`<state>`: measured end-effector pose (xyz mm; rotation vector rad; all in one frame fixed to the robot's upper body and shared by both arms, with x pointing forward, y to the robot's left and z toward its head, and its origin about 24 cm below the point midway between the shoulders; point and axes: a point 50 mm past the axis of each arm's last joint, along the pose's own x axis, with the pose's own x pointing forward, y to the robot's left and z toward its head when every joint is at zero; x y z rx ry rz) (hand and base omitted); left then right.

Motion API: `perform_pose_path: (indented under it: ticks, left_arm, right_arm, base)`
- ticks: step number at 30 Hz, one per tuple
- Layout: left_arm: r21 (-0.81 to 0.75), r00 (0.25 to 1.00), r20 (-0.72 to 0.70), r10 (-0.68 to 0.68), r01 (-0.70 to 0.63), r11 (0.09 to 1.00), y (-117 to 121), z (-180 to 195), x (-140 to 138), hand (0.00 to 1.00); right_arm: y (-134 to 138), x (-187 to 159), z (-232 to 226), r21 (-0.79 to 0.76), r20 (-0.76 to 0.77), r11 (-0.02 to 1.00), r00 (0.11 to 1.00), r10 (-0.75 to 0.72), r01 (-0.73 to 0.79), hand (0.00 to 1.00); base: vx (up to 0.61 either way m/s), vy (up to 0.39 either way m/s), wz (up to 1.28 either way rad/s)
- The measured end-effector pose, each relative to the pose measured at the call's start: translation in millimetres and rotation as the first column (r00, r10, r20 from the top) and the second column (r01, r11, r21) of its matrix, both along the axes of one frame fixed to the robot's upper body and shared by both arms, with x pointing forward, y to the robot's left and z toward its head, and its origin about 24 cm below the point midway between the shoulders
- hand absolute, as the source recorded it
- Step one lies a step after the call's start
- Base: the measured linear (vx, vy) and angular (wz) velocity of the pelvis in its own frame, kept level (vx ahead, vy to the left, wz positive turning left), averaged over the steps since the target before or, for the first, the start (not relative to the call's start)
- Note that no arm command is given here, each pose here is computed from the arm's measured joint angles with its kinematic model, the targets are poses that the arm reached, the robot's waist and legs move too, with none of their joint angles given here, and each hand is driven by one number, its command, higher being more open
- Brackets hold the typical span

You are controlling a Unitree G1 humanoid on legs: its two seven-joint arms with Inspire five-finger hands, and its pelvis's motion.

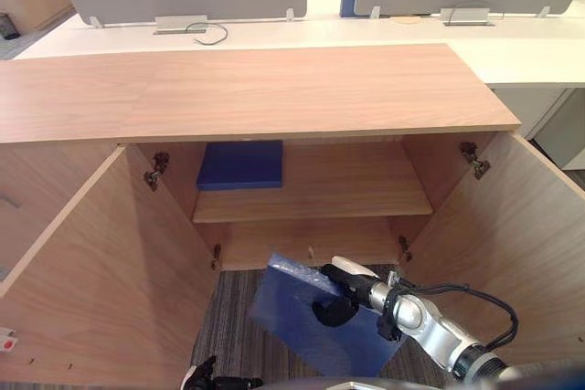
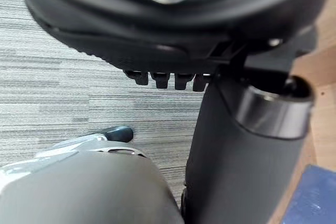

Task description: Walk over to the cabinet, pick up the folder, carry it to the office cabinet, place the folder inside the office cabinet, then close the office cabinet door

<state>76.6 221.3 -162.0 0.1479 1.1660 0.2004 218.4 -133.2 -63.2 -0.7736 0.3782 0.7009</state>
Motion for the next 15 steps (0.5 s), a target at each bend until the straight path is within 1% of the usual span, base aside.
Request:
perform_pose_path:
  ticks: [1, 3, 4, 6, 7, 9, 10, 12, 13, 15]
  left_arm:
    - [0.000, 1.000, 0.011, 0.009, -0.009, 1.000, 0.0, 0.7, 3.2, 1.00]
    - [-0.001, 0.996, 0.068, 0.060, -0.060, 0.998, -1.3, 4.1, 14.0, 1.00]
    - [-0.001, 0.995, 0.079, 0.063, -0.064, 0.998, -2.7, 4.7, 16.1, 1.00]
    - [0.009, 0.991, 0.112, 0.073, -0.074, 0.997, -2.6, 7.7, 22.6, 1.00]
    - [0.008, 0.991, 0.114, 0.076, -0.077, 0.997, -3.0, 7.8, 22.9, 1.00]
    - [-0.002, 0.988, 0.123, 0.093, -0.094, 0.996, -5.1, 8.1, 25.7, 1.00]
    - [0.000, 0.987, 0.124, 0.099, -0.100, 0.995, -4.9, 8.4, 26.6, 1.00]
    - [0.003, 0.987, 0.125, 0.104, -0.105, 0.994, -4.7, 8.6, 26.6, 1.00]
    - [0.004, 0.986, 0.122, 0.112, -0.113, 0.994, -5.1, 8.2, 25.8, 1.00]
    - [0.011, 0.984, 0.103, 0.147, -0.149, 0.989, -7.3, 5.9, 17.8, 1.00]
  right_arm:
    - [-1.6, -0.7, -2.3, 0.013, -0.006, 0.999, 0.999, -0.044, 0.044, 0.00]
    - [-8.1, -10.9, -13.6, 0.083, -0.074, 0.968, 0.970, -0.230, 0.236, 0.00]
    - [-10.0, -14.6, -16.6, 0.100, -0.097, 0.954, 0.957, -0.274, 0.283, 0.00]
    - [-13.3, -21.5, -23.1, 0.179, -0.187, 0.874, 0.888, -0.420, 0.451, 0.00]
    - [-15.4, -20.8, -23.0, 0.198, -0.199, 0.850, 0.869, -0.453, 0.488, 0.00]
    - [-25.1, -16.8, -20.9, 0.277, -0.246, 0.729, 0.780, -0.576, 0.626, 0.00]
    - [-31.6, -13.0, -18.6, 0.323, -0.272, 0.632, 0.708, -0.651, 0.705, 0.00]
    - [-37.2, -10.0, -16.5, 0.352, -0.287, 0.559, 0.655, -0.699, 0.751, 0.00]
    - [-43.1, -7.5, -14.6, 0.371, -0.295, 0.503, 0.613, -0.733, 0.781, 0.00]
    - [-54.4, -8.8, -14.5, 0.370, -0.293, 0.425, 0.538, -0.790, 0.826, 0.00]
  base:
    - [-0.12, -0.041, 0.22]
    - [-0.12, -0.017, 0.08]
    - [-0.05, -0.001, -0.05]
    - [0.00, -0.006, -0.08]
    - [0.03, 0.033, -0.24]
    - [0.07, 0.110, -0.43]
    - [0.11, 0.141, -0.39]
    - [0.15, 0.172, -0.29]
    - [0.19, 0.235, -0.33]
    - [0.32, 0.354, -0.41]
